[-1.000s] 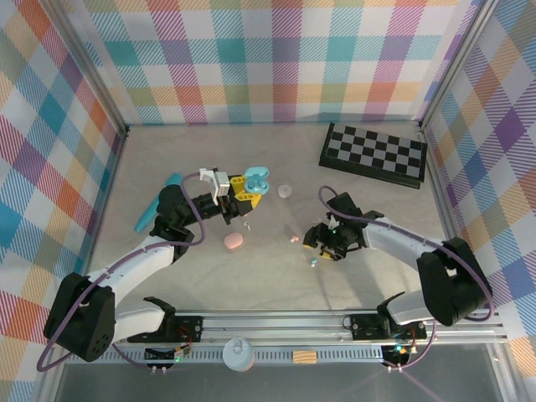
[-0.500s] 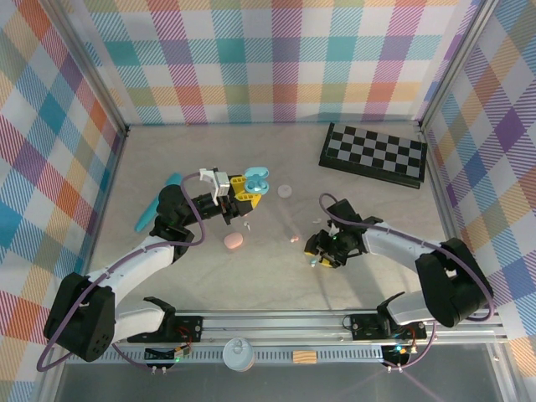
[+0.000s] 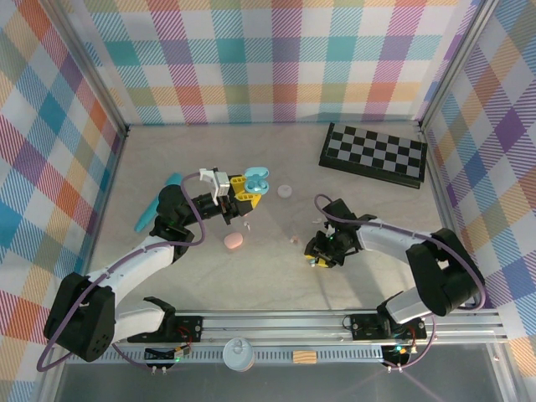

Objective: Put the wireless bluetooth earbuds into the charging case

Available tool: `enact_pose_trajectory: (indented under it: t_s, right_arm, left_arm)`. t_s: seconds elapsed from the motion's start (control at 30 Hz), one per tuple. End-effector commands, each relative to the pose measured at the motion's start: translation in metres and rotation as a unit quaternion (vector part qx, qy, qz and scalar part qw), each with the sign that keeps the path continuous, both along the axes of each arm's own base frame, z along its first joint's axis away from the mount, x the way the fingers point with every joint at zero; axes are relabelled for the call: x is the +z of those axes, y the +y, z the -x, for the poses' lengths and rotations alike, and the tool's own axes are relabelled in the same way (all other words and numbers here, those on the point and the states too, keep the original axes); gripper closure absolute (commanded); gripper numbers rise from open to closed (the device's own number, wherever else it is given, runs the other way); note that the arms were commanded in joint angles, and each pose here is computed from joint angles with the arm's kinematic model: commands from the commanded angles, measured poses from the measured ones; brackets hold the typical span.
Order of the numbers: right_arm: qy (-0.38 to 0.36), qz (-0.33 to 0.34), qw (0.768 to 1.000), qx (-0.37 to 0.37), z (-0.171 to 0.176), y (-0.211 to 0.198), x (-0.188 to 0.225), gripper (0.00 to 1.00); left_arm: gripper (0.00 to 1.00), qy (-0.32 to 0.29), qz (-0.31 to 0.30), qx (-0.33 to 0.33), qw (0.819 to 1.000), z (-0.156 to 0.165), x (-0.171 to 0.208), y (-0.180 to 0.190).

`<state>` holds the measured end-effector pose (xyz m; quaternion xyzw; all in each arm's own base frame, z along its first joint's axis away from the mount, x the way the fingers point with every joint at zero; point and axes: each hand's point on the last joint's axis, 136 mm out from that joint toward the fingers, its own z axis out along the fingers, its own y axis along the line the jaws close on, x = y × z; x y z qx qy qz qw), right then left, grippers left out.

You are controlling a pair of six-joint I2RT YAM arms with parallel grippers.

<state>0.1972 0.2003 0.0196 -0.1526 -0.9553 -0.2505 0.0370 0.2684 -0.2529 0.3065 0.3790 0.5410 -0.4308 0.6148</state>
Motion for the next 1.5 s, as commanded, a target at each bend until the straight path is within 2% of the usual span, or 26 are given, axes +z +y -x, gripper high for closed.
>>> enact_pose_trajectory:
  t_s: [0.0, 0.27, 0.63, 0.8, 0.9, 1.3, 1.47]
  right_arm:
    - [-0.003, 0.01, 1.0, 0.018, -0.003, 0.002, 0.002, 0.67]
    - [0.009, 0.026, 0.999, 0.023, -0.002, -0.001, 0.0, 0.77]
    - [0.017, 0.033, 0.998, 0.049, -0.004, 0.001, 0.0, 0.76]
    - [0.012, 0.025, 0.998, 0.053, -0.003, 0.003, 0.005, 0.7]
    - [0.011, 0.02, 0.998, 0.06, -0.001, 0.004, 0.009, 0.69]
    - [0.026, 0.024, 0.996, 0.083, 0.0, 0.009, 0.004, 0.71]
    - [0.029, 0.027, 0.996, 0.083, 0.0, 0.009, 0.001, 0.75]
  left_arm:
    - [0.68, -0.024, 0.001, 0.004, 1.0, 0.003, 0.007, 0.004]
    - [0.68, -0.023, -0.001, 0.003, 1.0, 0.003, 0.006, 0.004]
    - [0.68, -0.023, -0.002, 0.006, 1.0, 0.003, 0.005, 0.005]
    - [0.68, -0.023, -0.003, 0.006, 1.0, 0.002, 0.004, 0.005]
    - [0.68, -0.023, -0.003, 0.006, 1.0, 0.002, 0.005, 0.005]
    - [0.68, -0.026, -0.002, 0.006, 1.0, 0.003, 0.007, 0.006]
    - [0.68, -0.026, -0.003, 0.006, 1.0, 0.003, 0.006, 0.006]
